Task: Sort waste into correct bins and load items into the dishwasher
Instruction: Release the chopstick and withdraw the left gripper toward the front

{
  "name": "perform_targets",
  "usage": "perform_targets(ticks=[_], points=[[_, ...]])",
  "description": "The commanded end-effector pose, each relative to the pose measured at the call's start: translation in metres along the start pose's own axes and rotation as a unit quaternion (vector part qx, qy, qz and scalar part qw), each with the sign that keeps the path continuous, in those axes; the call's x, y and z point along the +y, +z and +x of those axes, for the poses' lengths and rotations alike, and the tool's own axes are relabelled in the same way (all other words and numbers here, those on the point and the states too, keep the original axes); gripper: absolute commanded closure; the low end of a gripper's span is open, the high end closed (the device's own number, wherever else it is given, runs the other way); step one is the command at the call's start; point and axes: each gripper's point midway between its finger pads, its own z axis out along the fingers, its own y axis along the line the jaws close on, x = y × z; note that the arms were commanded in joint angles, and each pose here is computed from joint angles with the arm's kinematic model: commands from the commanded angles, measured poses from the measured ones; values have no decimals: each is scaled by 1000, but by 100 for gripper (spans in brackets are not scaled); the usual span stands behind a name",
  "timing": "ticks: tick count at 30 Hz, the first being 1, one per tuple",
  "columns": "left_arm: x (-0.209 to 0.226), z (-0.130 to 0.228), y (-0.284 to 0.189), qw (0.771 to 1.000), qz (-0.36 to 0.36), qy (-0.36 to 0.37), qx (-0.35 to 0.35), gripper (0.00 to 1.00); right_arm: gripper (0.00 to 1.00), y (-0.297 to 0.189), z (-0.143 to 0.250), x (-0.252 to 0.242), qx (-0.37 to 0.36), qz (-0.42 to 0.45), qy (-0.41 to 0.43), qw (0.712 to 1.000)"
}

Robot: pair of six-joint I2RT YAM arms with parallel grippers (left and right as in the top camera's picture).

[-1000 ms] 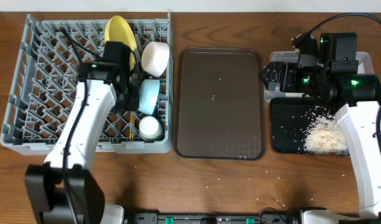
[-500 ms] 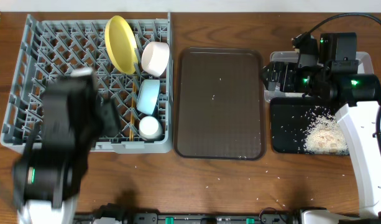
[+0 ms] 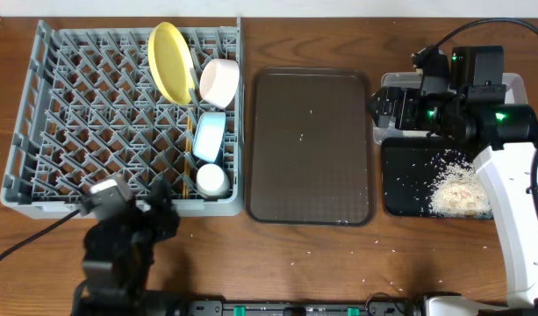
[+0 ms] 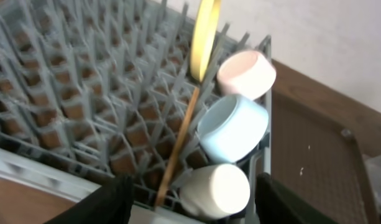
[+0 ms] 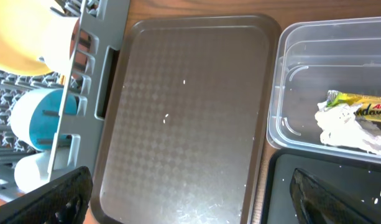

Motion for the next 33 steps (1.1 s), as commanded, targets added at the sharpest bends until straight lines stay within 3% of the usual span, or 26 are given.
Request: perform_targets(ticks=[1,5,11,15,23,26,33], points=[[-15,17,15,998,53,-26,21,33,1,0,-1,3,0,-4,-2,1000],[-31,17,14,995,97,-26,27,18,1,0,-1,3,0,-4,-2,1000],[-17,42,14,995,66,-22,75,17,1,0,-1,3,0,-4,-1,1000],[-2,34,16,998,24,-13,53,12,1,0,-1,3,0,-4,-2,1000],[8,26,18,997,-5,74,28,11,1,0,-1,3,0,-4,-2,1000],[10,23,23,996,-2,92,-1,11,1,0,-1,3,0,-4,-2,1000],[30,8,32,991,-9,58,-117,10,1,0,-1,3,0,-4,-2,1000]])
